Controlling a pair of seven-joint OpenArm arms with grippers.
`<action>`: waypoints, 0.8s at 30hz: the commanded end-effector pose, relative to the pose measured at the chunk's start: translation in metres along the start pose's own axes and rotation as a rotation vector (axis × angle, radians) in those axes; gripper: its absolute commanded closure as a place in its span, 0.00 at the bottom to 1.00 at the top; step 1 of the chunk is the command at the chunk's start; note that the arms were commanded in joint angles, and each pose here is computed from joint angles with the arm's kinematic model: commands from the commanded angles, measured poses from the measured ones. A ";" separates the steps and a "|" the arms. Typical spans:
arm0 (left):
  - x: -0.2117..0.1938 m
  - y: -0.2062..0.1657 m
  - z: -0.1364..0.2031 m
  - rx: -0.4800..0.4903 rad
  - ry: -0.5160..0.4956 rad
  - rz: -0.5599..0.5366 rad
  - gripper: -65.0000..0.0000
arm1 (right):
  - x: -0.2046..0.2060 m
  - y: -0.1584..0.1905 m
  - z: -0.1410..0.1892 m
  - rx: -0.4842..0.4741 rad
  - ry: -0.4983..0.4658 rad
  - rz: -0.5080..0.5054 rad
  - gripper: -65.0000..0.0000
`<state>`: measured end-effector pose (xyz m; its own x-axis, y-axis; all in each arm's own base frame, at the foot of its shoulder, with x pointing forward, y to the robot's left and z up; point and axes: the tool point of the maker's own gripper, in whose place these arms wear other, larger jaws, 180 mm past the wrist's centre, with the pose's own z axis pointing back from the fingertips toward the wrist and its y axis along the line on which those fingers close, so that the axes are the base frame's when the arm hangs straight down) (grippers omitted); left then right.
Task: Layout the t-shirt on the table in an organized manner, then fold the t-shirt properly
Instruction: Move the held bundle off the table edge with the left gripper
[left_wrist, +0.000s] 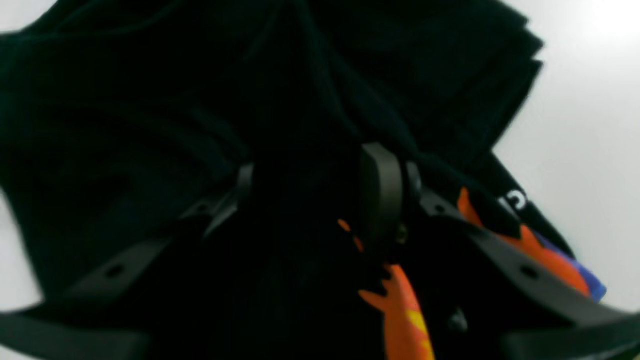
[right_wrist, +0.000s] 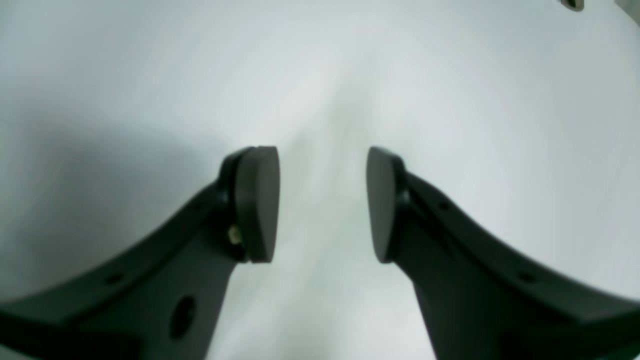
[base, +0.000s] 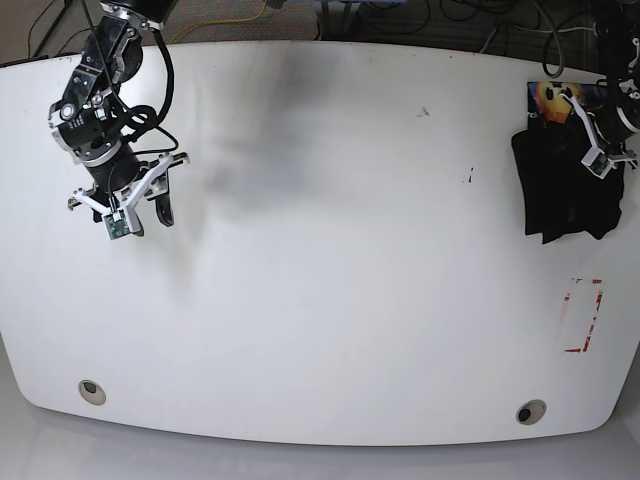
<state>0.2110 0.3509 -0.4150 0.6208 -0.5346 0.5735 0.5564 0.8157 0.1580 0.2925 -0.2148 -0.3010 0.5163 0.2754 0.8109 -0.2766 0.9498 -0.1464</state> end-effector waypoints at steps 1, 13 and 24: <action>-0.036 0.017 0.013 0.034 0.187 -0.076 0.61 | 0.015 -0.004 0.003 -0.008 -0.053 0.013 0.59; -0.050 0.060 0.031 0.103 0.254 -0.062 0.61 | 0.016 -0.004 0.004 -0.009 -0.056 0.014 0.59; -0.036 0.086 0.033 0.157 0.229 -0.054 0.61 | 0.016 -0.003 0.004 -0.008 -0.057 0.013 0.59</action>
<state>0.2167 0.4278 -0.4046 0.7018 -0.5682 0.4297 0.5037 0.8223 0.2646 0.2923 -0.2149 -0.3012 0.5166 0.2750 0.8109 -0.2764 0.9499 -0.1460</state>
